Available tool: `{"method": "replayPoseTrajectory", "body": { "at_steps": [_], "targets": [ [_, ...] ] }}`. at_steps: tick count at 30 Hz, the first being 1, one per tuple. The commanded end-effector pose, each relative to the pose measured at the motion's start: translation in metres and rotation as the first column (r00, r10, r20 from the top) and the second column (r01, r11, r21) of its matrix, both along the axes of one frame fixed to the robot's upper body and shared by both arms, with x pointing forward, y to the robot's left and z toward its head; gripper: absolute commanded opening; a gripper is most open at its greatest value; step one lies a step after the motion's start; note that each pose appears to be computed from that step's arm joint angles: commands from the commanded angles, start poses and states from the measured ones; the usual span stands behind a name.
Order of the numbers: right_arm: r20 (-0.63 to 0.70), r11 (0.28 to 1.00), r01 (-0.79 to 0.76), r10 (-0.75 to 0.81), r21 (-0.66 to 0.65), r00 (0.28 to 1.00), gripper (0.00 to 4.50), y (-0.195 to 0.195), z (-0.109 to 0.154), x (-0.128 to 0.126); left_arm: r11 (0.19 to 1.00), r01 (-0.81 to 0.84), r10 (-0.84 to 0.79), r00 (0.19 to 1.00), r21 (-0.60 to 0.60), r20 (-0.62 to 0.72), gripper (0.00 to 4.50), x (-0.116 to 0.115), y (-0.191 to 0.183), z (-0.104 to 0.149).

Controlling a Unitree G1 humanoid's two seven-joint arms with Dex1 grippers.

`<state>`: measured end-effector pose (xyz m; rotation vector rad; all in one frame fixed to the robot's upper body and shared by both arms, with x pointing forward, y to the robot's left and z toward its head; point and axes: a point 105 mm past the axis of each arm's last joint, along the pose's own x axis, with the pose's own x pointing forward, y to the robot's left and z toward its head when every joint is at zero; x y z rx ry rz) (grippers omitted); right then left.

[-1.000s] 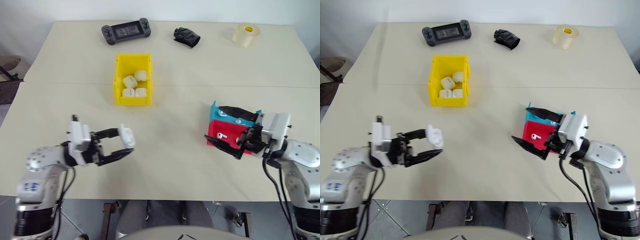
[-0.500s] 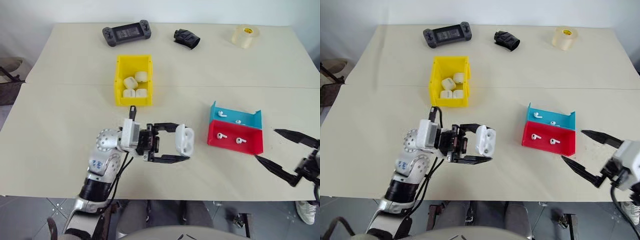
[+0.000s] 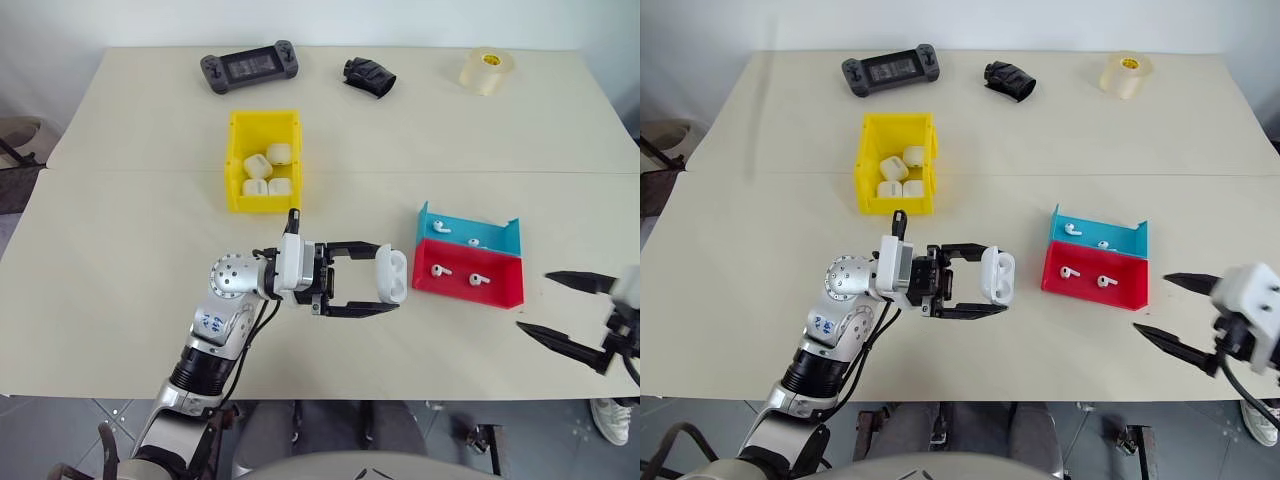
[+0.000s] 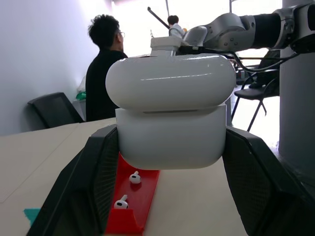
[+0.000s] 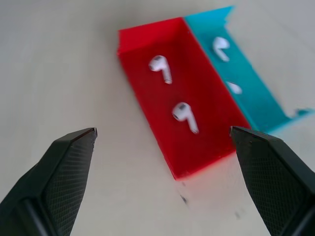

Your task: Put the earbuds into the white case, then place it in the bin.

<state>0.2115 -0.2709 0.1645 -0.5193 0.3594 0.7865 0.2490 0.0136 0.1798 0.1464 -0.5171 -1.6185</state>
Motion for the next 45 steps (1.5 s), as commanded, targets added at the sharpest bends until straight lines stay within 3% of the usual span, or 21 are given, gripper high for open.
{"method": "replayPoseTrajectory", "body": {
  "at_steps": [1,11,18,26,29,31,45],
  "targets": [
    [-0.041,0.998,-0.005,0.002,-0.060,0.999,4.50,0.009,0.000,0.019,1.000,0.003,-0.003,0.999,-0.005,0.038,2.78,-0.006,-0.002,0.007],
    [-0.155,0.953,-0.149,0.111,-0.263,0.982,4.50,0.021,-0.013,0.060,0.999,0.044,-0.043,0.998,-0.012,0.049,2.78,-0.012,-0.004,0.009],
    [-0.216,0.933,-0.189,0.125,-0.307,0.968,4.50,0.013,-0.019,0.069,0.999,0.050,-0.049,0.997,-0.012,0.054,2.78,-0.016,-0.007,0.009],
    [-0.243,0.917,-0.236,0.161,-0.321,0.957,4.50,0.014,-0.028,0.073,0.999,0.044,-0.044,0.998,0.002,0.050,2.78,-0.014,-0.005,-0.011],
    [-0.242,0.915,-0.244,0.169,-0.322,0.955,3.95,0.016,-0.030,0.076,0.999,0.047,-0.047,0.997,0.002,0.059,2.78,-0.015,0.000,-0.009],
    [-0.238,0.913,-0.246,0.173,-0.325,0.956,3.29,0.017,-0.031,0.078,0.999,0.048,-0.049,0.997,0.003,0.061,2.78,-0.016,0.001,-0.008],
    [-0.244,0.894,-0.271,0.192,-0.355,0.951,3.29,0.014,-0.031,0.087,0.999,0.047,-0.047,0.997,0.001,0.068,2.78,-0.017,-0.001,-0.002]
  ]
}}
